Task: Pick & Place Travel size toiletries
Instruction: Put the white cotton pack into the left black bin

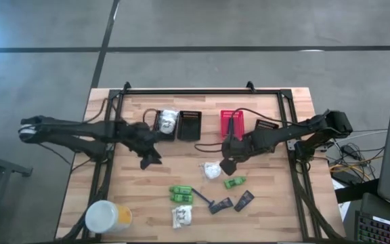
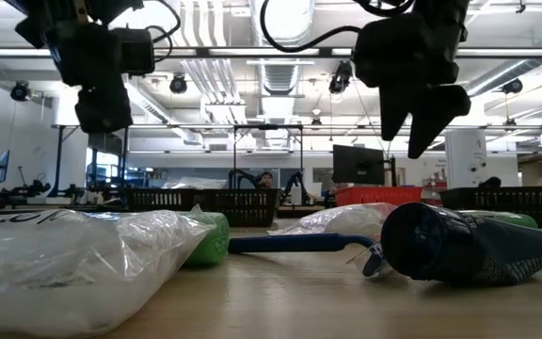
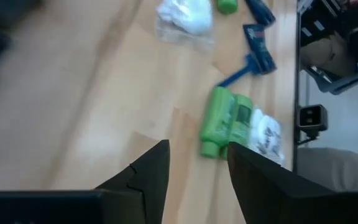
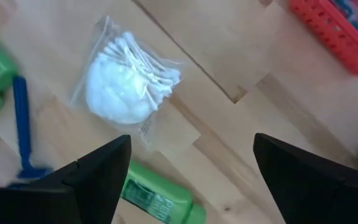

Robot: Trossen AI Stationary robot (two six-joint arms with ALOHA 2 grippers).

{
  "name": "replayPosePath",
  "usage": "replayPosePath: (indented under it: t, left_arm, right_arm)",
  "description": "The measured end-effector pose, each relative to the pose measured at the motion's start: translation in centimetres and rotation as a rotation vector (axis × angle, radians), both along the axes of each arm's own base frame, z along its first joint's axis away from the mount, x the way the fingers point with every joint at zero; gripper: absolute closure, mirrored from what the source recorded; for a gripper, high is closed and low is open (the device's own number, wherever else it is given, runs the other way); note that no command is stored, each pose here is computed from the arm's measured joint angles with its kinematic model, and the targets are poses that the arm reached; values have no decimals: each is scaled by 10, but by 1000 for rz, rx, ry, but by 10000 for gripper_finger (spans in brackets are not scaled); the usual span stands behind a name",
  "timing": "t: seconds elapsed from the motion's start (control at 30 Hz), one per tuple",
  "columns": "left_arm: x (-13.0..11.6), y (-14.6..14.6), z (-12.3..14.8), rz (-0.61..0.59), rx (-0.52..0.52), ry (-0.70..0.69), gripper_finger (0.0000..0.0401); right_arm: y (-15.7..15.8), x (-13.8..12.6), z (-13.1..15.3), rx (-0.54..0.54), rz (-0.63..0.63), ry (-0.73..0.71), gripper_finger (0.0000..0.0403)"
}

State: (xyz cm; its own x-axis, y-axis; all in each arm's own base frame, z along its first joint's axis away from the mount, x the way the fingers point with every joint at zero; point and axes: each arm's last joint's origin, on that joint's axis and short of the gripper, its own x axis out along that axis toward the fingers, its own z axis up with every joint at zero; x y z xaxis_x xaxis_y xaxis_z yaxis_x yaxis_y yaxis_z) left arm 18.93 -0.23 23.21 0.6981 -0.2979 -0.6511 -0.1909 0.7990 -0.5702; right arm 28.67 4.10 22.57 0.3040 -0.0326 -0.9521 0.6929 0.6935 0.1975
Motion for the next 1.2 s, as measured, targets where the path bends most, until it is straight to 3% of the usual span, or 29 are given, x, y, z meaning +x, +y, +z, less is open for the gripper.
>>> replayPosePath:
  t: [0.27, 0.57, 0.87, 1.2]
  left_arm:
    - [16, -75, -9, -12, -5, -27, 240]
    - [37, -142, -41, 89, -173, 90, 240]
    - [79, -170, -74, 131, -132, 202, 240]
    - [86, -175, -80, 91, -85, 213, 240]
  right_arm:
    - [12, -2, 0, -59, 235, 8, 51]
    - [29, -6, 0, -121, 450, 7, 39]
    - [31, -6, 0, -158, 487, 5, 39]
    - [33, -5, 1, -178, 485, -8, 39]
